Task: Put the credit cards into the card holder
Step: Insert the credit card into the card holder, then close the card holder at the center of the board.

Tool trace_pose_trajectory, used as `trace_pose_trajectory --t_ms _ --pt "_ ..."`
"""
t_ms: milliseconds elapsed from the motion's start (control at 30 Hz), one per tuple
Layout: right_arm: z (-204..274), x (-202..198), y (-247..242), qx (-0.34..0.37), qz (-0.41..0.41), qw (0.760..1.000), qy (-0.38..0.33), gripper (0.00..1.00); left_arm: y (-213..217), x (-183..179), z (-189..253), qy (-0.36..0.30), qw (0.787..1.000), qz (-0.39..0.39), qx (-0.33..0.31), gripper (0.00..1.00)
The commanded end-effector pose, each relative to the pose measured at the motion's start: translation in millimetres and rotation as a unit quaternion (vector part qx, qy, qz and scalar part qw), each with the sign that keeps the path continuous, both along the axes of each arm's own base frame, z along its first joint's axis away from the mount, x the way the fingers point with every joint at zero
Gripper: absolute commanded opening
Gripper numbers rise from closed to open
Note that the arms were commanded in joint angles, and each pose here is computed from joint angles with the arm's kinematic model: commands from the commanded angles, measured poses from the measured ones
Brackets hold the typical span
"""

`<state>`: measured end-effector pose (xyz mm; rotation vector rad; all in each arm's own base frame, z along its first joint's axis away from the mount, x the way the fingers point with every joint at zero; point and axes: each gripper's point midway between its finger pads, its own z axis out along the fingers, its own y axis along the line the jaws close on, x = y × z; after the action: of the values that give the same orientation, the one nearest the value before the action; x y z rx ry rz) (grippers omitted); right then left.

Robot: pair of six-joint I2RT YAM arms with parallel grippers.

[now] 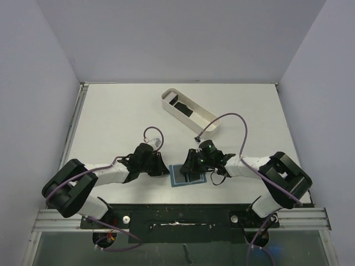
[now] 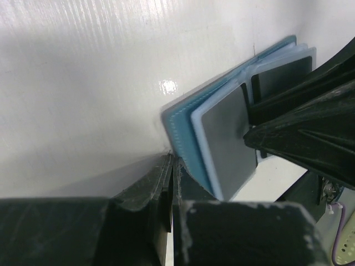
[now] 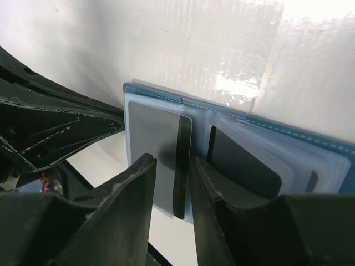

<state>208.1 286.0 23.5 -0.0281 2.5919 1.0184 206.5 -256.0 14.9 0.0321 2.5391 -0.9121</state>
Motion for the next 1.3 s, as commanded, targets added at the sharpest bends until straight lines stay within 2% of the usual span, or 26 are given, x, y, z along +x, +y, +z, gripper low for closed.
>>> trace_pose_trajectory --t_ms 0,100,233,400,500,600,1033,1267 --pt "11 12 -17 -0.055 -0.019 0.998 -0.035 0.35 12 -15 -14 0.019 0.999 -0.002 0.026 0.0" --pt "24 15 -20 -0.063 -0.019 0.997 -0.049 0.39 11 -10 -6 0.008 1.0 0.002 0.023 0.0" --pt "44 16 -24 -0.063 -0.018 0.996 -0.067 0.45 3 -3 16 -0.009 1.0 0.007 -0.003 0.11" --pt "58 17 -41 -0.093 -0.041 0.991 -0.082 0.48 -15 -4 48 -0.023 0.996 0.004 -0.087 0.28" --pt "56 19 -59 -0.124 -0.064 0.986 -0.089 0.54 -21 -7 55 -0.017 0.992 0.01 -0.124 0.32" --pt "51 21 -68 -0.129 -0.072 0.985 -0.09 0.59 -22 -7 51 -0.009 0.991 0.016 -0.134 0.36" --pt "16 16 -78 -0.133 -0.074 0.986 -0.07 0.61 -36 -3 19 0.026 0.988 0.025 -0.149 0.39" --pt "5 8 -76 -0.118 -0.071 0.989 -0.059 0.55 -47 2 34 0.019 0.982 0.019 -0.186 0.39"
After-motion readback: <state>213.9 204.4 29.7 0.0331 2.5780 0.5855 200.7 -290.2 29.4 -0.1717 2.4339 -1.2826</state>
